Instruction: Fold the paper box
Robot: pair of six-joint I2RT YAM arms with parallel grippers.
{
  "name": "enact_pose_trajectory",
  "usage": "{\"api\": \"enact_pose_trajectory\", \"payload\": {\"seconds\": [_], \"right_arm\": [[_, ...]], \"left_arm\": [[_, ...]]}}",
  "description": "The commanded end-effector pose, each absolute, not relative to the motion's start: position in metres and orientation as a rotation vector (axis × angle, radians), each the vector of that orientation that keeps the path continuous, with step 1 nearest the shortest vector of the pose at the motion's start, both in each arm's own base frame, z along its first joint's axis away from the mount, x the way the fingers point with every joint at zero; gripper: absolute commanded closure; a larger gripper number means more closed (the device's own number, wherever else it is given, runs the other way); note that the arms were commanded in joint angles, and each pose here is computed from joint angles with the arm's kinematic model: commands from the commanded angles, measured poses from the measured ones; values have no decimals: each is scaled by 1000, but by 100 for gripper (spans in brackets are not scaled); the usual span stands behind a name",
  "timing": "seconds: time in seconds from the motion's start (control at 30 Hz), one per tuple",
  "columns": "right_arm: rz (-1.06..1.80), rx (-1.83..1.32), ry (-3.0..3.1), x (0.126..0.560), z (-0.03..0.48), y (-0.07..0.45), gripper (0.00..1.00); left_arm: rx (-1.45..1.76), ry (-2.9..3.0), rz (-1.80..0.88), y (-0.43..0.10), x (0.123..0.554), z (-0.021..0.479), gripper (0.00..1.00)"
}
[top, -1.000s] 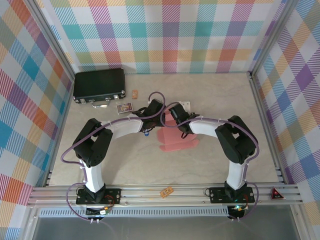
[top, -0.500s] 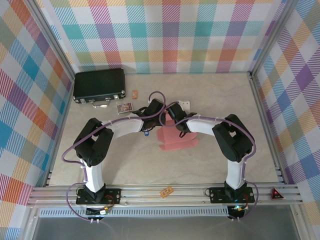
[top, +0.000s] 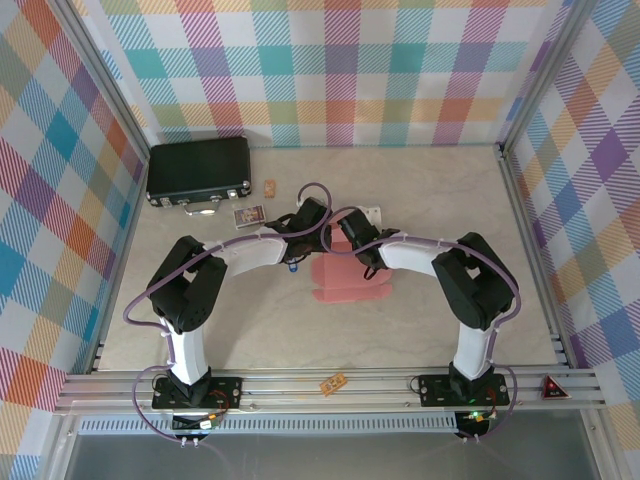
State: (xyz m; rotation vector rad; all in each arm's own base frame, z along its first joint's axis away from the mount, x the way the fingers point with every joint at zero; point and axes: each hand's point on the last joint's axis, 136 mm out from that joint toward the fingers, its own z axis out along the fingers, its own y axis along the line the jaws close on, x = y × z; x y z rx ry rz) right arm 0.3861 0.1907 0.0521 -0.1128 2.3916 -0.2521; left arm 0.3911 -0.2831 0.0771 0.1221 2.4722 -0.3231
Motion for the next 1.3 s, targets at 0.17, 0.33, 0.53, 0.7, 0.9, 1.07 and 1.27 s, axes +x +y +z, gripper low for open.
{"api": "enact_pose_trajectory", "payload": {"seconds": [0.17, 0.33, 0.53, 0.7, 0.9, 1.07, 1.27], "right_arm": [[-208, -179, 2384, 375, 66, 192, 40], [-143, -252, 2359, 368, 79, 196, 33], [-3, -384, 2322, 347, 98, 204, 29], [118, -448, 2277, 331, 128, 209, 29], [156, -409, 2254, 319, 166, 199, 28], [128, -287, 2311, 321, 184, 172, 28], [121, -167, 2339, 325, 198, 144, 29]], "left_arm": [[150, 2514, -319, -291, 380, 72, 93], [137, 2515, -327, -293, 382, 73, 93], [74, 2500, -349, -293, 384, 80, 92], [-36, 2524, -384, -297, 387, 86, 92], [-220, 2572, -473, -303, 383, 99, 94], [-531, 2588, -535, -301, 379, 107, 99], [-958, 2657, -633, -306, 353, 97, 100]]}}
